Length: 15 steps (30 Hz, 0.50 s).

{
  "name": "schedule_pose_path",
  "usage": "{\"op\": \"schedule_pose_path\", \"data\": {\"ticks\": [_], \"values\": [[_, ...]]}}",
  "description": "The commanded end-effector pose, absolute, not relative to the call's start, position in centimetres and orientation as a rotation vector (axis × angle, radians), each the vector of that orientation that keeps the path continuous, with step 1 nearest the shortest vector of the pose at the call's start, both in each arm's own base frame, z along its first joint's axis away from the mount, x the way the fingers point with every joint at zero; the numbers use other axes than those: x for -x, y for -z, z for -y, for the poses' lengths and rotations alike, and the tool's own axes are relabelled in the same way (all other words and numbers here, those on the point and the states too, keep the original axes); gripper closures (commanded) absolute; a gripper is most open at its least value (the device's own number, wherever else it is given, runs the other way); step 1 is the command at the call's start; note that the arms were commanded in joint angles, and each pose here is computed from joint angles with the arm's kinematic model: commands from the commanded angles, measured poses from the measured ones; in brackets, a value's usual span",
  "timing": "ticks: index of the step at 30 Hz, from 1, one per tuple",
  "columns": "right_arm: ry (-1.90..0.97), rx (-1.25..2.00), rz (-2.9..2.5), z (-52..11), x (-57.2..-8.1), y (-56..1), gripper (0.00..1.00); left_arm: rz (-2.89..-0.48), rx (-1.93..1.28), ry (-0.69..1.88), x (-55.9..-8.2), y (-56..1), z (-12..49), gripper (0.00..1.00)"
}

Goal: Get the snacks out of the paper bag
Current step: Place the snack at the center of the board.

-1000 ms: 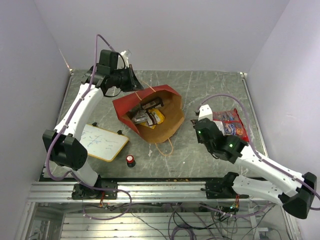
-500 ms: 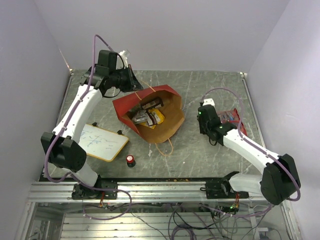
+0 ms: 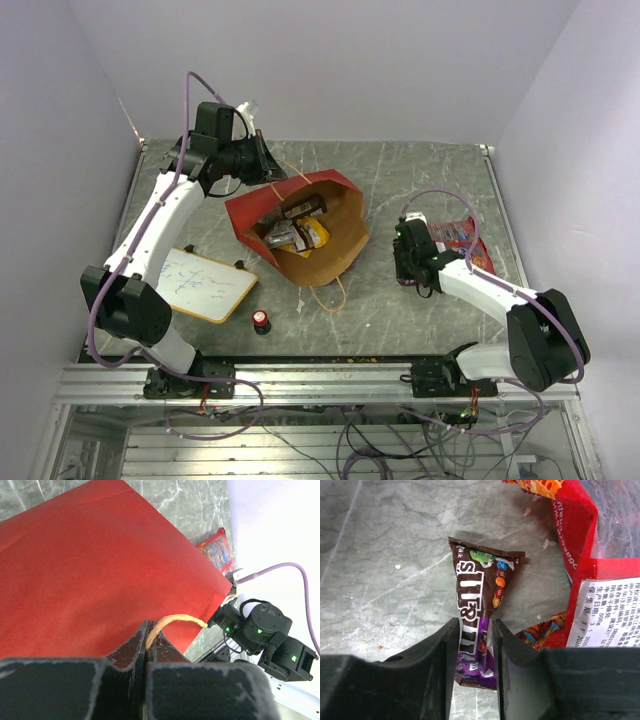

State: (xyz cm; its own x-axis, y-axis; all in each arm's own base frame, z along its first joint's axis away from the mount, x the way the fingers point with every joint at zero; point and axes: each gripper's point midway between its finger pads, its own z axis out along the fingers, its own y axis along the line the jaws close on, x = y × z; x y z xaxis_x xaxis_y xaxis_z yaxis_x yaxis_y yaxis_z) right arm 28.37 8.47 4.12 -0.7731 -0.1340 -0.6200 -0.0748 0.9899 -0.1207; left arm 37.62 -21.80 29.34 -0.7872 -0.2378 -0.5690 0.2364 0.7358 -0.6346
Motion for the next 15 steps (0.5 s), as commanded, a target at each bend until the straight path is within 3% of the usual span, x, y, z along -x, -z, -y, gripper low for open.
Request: {"op": "schedule_pose_path", "data": {"ticks": [1,9,15], "values": [[0.033,0.082,-2.432,-9.3,-28.7,-4.9,0.65,-2.231,-0.017,0.981,-37.9,-30.7,21.9,0.93],[-0.063,0.15,-2.261,-10.3,-30.0,-10.7,0.5,-2.249,-0.017,1.006,-37.6,-29.9,22.2,0.93],[-0.138,0.312,-2.15,-11.4,-29.6,-12.6,0.49,-2.262,-0.02,1.012,-37.6,-29.5,22.3,0.93]]}}
